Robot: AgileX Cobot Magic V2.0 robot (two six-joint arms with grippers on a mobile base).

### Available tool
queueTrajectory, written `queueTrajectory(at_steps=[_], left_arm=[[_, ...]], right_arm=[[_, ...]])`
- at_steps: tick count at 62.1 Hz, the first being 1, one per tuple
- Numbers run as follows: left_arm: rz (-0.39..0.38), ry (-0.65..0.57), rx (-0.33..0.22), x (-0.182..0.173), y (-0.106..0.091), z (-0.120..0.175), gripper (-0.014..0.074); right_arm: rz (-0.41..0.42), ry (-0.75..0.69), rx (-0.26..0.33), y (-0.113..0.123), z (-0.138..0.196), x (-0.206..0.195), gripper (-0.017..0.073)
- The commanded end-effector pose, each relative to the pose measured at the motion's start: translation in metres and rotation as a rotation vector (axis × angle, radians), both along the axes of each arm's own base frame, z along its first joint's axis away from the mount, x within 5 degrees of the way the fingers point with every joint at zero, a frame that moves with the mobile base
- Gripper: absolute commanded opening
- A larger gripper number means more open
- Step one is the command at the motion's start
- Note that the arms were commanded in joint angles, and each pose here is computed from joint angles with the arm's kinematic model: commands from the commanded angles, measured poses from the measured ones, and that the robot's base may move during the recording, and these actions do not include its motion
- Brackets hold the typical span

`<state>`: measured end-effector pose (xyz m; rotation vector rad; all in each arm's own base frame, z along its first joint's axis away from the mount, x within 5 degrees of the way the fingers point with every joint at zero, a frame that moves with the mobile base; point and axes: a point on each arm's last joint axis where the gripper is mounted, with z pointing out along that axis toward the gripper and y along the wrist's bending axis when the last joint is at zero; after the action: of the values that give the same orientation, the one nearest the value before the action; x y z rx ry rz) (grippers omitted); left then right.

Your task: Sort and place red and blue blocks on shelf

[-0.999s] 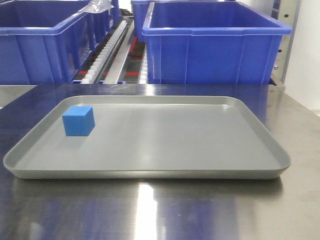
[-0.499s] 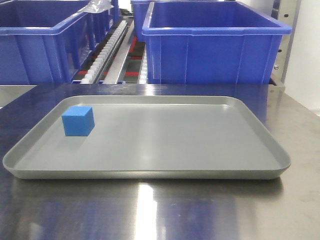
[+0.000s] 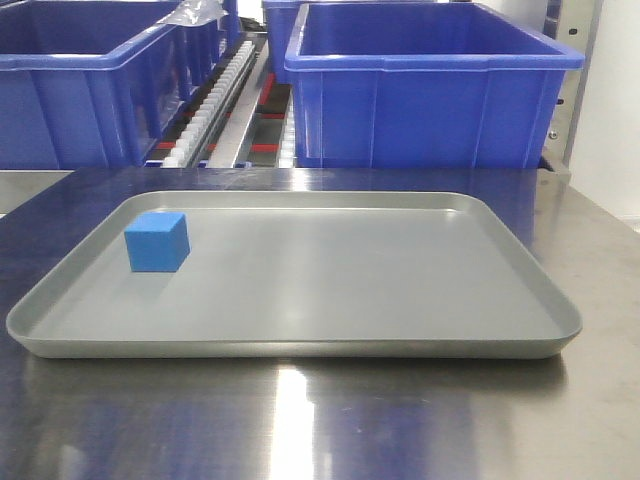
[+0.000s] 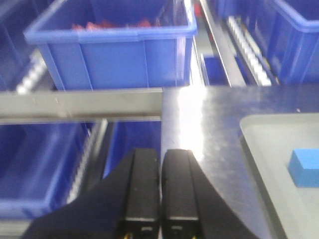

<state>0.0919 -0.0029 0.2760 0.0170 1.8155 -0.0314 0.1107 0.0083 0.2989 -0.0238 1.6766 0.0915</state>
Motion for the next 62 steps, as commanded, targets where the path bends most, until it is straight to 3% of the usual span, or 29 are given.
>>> queueTrajectory(at_steps=[1, 22, 34, 51, 57, 62], left_arm=[[-0.001, 0.022, -0.028, 0.012, -0.001, 0.021, 0.0125], [-0.009, 0.471, -0.015, 0.058, -0.004, 0.012, 0.0125], [-0.091, 0.643, 0.01, 0.076, -0.019, 0.016, 0.0125], [-0.069, 0.759, -0.142, 0.123, -0.054, 0.023, 0.0125], [-0.068, 0.797, -0.153, 0.142, -0.068, 0.02, 0.0125], [-0.098, 0.816, -0.119, 0.156, -0.082, 0.017, 0.0125]], right_arm=[[-0.008, -0.11, -0.007, -0.001, 0.017, 0.0, 0.0052], [-0.008, -0.11, -0.007, -0.001, 0.017, 0.0, 0.0052], [-0.008, -0.11, -0.007, -0.001, 0.017, 0.0, 0.0052], [-0.008, -0.11, -0.007, -0.001, 0.017, 0.0, 0.0052], [-0.008, -0.11, -0.007, -0.001, 0.017, 0.0, 0.0052], [-0.008, -0.11, -0.007, -0.001, 0.017, 0.0, 0.0052]])
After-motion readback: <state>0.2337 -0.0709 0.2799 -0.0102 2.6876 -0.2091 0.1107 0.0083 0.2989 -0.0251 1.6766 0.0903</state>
